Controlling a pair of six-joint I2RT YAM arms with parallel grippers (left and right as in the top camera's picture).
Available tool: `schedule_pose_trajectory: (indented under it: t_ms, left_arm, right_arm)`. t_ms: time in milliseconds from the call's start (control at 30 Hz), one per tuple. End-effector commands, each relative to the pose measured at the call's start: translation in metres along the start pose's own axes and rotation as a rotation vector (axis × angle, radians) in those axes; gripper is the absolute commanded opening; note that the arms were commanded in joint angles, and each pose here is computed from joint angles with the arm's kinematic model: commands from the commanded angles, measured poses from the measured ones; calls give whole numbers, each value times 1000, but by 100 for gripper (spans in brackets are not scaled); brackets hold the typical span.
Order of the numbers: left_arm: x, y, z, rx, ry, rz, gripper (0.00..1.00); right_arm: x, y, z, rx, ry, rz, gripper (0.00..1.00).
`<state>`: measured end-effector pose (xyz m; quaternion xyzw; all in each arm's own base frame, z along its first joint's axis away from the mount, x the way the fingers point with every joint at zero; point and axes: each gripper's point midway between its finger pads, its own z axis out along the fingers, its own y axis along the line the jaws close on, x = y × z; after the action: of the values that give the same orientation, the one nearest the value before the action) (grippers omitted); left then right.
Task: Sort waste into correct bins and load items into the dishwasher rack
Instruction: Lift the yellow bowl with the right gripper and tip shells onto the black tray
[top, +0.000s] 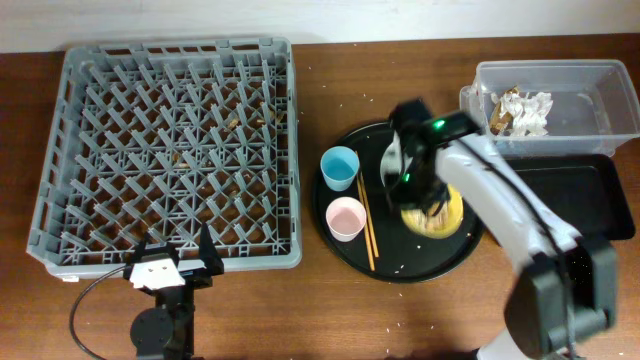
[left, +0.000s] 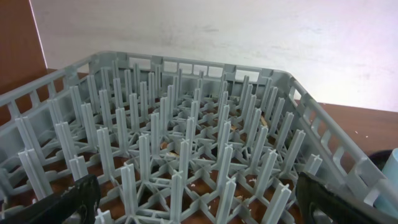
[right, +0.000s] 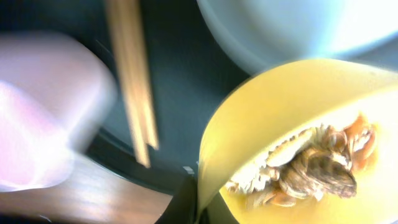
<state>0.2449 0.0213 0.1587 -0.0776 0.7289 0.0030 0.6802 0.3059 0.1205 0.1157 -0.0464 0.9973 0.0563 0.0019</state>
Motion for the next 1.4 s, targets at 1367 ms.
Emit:
schedule_pose_trajectory:
  t_ms: [1367]
  left_arm:
    - [1,0,0,4,0,15,99]
  right_arm:
    - [8,-315,-98,-1327,-776,966,4]
